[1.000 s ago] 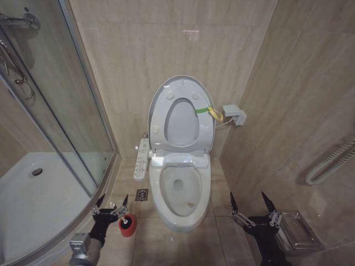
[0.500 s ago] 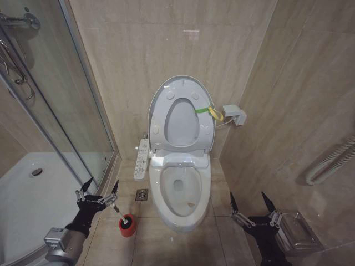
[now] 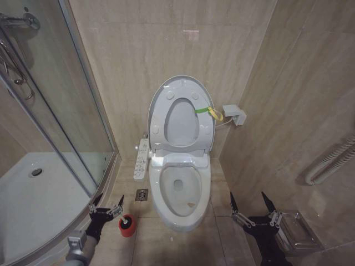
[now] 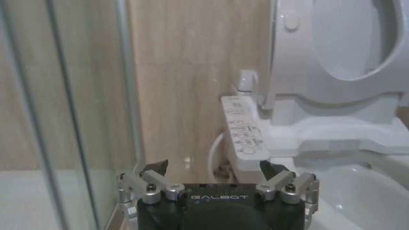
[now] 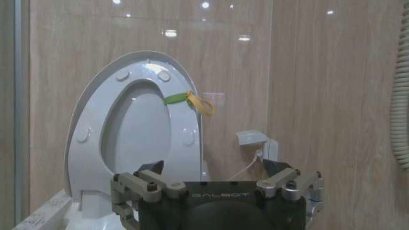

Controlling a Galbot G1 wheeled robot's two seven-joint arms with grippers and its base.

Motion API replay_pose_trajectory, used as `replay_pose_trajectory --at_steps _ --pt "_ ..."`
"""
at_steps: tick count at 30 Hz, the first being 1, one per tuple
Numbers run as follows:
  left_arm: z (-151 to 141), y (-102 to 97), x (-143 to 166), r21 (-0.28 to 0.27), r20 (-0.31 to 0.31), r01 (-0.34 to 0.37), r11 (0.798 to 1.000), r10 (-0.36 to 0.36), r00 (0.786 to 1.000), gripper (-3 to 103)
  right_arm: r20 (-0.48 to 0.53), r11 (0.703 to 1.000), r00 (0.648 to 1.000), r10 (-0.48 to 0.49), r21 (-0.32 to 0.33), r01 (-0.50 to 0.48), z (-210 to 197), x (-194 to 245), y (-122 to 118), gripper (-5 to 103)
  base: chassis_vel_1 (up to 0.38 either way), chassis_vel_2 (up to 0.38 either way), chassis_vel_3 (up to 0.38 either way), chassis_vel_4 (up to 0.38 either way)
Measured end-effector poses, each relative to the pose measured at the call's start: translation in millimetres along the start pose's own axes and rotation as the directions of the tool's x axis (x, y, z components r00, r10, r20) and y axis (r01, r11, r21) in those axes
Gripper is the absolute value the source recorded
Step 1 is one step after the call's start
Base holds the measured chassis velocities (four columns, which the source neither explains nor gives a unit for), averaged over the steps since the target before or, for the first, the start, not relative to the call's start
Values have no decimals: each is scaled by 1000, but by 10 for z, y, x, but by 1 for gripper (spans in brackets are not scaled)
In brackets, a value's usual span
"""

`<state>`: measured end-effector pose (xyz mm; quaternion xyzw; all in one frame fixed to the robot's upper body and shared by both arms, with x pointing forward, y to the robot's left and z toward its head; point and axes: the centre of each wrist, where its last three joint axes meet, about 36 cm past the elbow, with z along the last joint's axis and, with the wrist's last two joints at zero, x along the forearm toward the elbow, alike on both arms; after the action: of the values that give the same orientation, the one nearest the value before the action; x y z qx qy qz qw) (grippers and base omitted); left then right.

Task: Open the toilet lid, clean the toilet bowl with a toilet brush, close the toilet lid, and flush.

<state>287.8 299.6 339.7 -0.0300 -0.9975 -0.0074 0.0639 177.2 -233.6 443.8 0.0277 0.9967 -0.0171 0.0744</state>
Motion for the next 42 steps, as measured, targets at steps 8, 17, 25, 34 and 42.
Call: replay_pose_trajectory --at_steps 8,17,25,34,42 --pt "453 -307 142 -3 -7 122 993 -122 993 97 0 1000 1000 0 0 0 0 0 0 100 0 0 0 0" --pt "880 26 226 -29 -38 167 986 -168 985 93 0 1000 1000 0 0 0 0 0 0 100 0 0 0 0" --pt "1267 283 99 5 -37 122 993 -122 992 100 0 1000 1000 0 0 0 0 0 0 100 0 0 0 0" --pt "1639 534 -37 -18 -45 80 997 -81 996 100 0 1000 1000 0 0 0 0 0 0 100 0 0 0 0" --pt "1791 760 -144 -49 -43 9 999 -12 999 100 0 1000 1000 0 0 0 0 0 0 100 0 0 0 0"
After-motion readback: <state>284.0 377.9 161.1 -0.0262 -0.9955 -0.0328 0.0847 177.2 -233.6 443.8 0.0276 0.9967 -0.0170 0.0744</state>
